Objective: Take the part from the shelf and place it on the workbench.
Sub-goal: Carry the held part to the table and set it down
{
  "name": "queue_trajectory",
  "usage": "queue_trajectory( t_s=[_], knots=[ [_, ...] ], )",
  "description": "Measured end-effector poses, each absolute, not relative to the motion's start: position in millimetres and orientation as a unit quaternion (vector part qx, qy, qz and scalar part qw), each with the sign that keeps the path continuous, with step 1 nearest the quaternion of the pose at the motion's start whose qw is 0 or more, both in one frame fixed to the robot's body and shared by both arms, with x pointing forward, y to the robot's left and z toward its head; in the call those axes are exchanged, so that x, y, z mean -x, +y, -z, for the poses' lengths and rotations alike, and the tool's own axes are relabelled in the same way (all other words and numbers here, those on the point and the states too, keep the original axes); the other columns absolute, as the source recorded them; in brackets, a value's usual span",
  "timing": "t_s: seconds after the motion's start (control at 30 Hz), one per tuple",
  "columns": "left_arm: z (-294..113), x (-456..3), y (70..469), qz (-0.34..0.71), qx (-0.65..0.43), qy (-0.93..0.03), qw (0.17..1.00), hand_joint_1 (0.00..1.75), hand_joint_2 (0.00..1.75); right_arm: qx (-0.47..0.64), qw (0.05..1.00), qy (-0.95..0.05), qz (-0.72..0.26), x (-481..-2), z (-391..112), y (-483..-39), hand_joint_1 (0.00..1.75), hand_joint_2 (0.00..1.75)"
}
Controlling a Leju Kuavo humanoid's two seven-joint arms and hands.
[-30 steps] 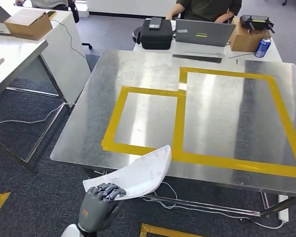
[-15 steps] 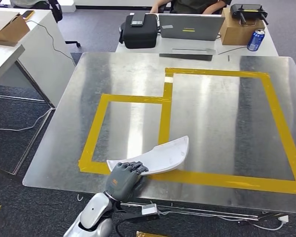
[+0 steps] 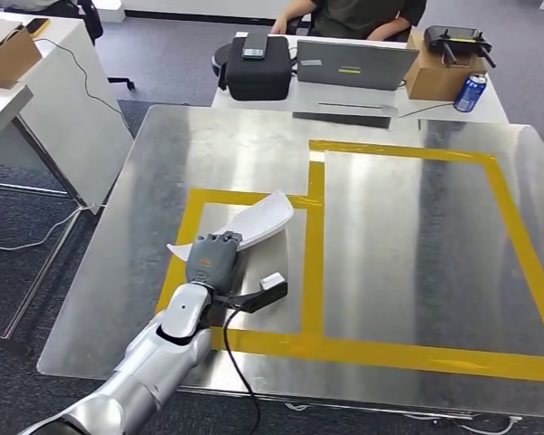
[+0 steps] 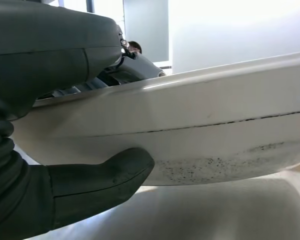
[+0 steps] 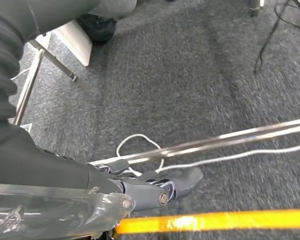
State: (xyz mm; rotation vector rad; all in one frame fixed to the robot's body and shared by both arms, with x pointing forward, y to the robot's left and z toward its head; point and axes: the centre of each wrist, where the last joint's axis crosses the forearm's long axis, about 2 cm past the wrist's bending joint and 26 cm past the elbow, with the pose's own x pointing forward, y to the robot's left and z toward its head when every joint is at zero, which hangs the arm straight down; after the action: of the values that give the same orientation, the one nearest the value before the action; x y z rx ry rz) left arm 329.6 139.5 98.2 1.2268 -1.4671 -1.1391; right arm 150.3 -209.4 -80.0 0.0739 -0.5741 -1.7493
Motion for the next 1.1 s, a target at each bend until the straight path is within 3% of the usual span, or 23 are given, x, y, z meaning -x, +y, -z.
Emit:
queue_trajectory(
  t_s=[0.03,0.13,0.17,0.27,0.3,0.57,0.87,1.1],
  knots=[
    [-98.1,-331.9,141.0,0.459,-0.498,-0.587,0.444,1.75,1.75,-0.032,0.605,-0.250,0.755,-150.8,79.8,-209.2,0.00,1.75],
    [-91.7,-334.1,151.0,0.460,-0.508,-0.571,0.453,1.75,1.75,-0.026,0.607,-0.252,0.754,-148.1,80.6,-208.8,0.00,0.44],
    [-89.5,-334.7,155.6,0.461,-0.510,-0.567,0.455,1.31,1.75,-0.023,0.608,-0.251,0.753,-146.4,81.2,-208.8,0.00,0.00],
    [-85.7,-337.8,170.0,0.460,-0.512,-0.561,0.460,0.00,0.44,-0.019,0.608,-0.250,0.753,-144.1,82.0,-208.8,0.00,0.00],
    [-84.4,-338.4,174.9,0.458,-0.511,-0.562,0.461,0.00,0.00,-0.018,0.609,-0.249,0.753,-143.9,82.0,-208.7,0.00,0.00],
    [-65.9,-314.1,204.7,0.431,-0.477,-0.622,0.447,0.00,0.00,-0.001,0.611,-0.240,0.754,-133.4,85.3,-208.3,0.00,0.00],
    [-48.1,-239.1,237.4,0.365,-0.470,-0.675,0.436,0.00,0.00,0.045,0.603,-0.238,0.760,-110.6,93.6,-221.5,0.00,0.00],
    [-42.4,-201.9,286.2,0.307,-0.480,-0.697,0.436,0.00,0.00,0.087,0.631,-0.213,0.741,-81.1,100.8,-223.1,0.00,0.00]
  ],
)
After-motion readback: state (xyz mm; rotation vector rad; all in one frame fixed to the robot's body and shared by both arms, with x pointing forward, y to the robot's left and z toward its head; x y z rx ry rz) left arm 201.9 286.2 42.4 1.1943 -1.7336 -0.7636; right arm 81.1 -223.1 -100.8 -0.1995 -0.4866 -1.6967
